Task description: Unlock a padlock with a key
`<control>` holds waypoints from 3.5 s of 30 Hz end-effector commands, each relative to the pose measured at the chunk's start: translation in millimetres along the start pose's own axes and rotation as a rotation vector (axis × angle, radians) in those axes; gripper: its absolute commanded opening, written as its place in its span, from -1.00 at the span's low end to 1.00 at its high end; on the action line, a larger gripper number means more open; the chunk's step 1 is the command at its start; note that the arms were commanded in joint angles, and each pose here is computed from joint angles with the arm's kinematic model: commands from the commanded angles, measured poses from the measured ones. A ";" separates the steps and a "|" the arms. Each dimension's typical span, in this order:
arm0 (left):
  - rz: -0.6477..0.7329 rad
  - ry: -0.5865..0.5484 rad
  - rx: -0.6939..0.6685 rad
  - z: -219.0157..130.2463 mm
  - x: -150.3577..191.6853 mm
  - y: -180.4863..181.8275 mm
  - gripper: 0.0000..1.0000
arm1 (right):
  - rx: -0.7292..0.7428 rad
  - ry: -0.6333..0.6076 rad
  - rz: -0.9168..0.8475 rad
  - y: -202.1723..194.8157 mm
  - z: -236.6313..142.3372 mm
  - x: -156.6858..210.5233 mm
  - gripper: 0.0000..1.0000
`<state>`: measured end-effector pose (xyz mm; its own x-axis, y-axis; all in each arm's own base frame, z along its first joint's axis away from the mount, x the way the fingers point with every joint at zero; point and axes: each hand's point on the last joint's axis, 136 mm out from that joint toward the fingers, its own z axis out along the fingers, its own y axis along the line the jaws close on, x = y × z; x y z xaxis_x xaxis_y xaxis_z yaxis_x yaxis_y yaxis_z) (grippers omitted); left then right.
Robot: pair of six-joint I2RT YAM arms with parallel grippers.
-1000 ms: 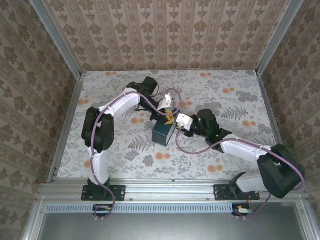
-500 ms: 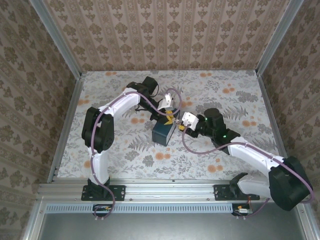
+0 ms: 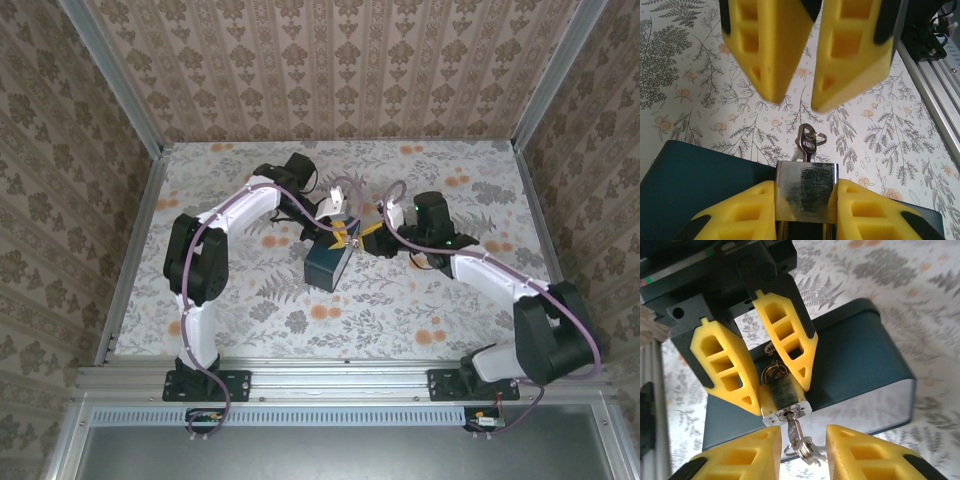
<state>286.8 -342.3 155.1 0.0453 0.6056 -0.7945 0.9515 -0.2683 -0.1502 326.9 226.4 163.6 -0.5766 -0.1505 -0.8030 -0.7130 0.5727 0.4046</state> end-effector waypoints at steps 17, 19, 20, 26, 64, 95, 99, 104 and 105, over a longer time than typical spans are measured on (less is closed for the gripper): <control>0.014 -0.010 0.013 0.7 -4.5 -2.6 -0.53 | -0.141 0.035 0.164 10.9 10.1 10.3 -0.74; 0.020 -0.008 0.017 2.1 -4.7 -4.3 -0.54 | -0.148 0.026 0.174 10.8 11.3 8.3 -0.81; 0.023 -0.007 0.016 2.7 -5.1 -4.6 -0.54 | -0.153 0.021 0.175 11.1 11.9 6.9 -0.83; 0.026 -0.008 0.024 5.6 -6.6 -6.5 -0.54 | -0.164 0.031 0.190 11.0 15.4 4.9 -0.88; 0.070 -0.056 -0.096 -19.3 -16.3 -6.5 0.10 | 0.331 -0.171 -0.643 -12.9 -15.8 9.0 -0.34; 0.045 -0.144 -0.120 -42.3 -23.1 7.8 0.08 | 0.629 -0.039 -1.178 7.6 1.7 14.0 -0.27; 0.055 -0.158 -0.129 -47.7 -26.7 7.8 0.08 | 0.617 -0.028 -1.188 8.6 4.1 14.0 -0.28; 0.052 -0.159 -0.130 -48.3 -25.7 7.8 0.07 | 0.584 -0.008 -1.195 10.1 8.9 18.8 -0.31; 0.053 -0.160 -0.131 -48.5 -25.7 8.0 0.07 | 0.586 -0.007 -1.196 9.6 9.0 18.4 -0.32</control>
<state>308.3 -322.6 183.0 0.0396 0.5101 -0.8592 0.9821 -0.1783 -0.0606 310.4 231.9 145.2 0.2708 -0.7925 -0.5465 -0.5043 0.3667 -0.7818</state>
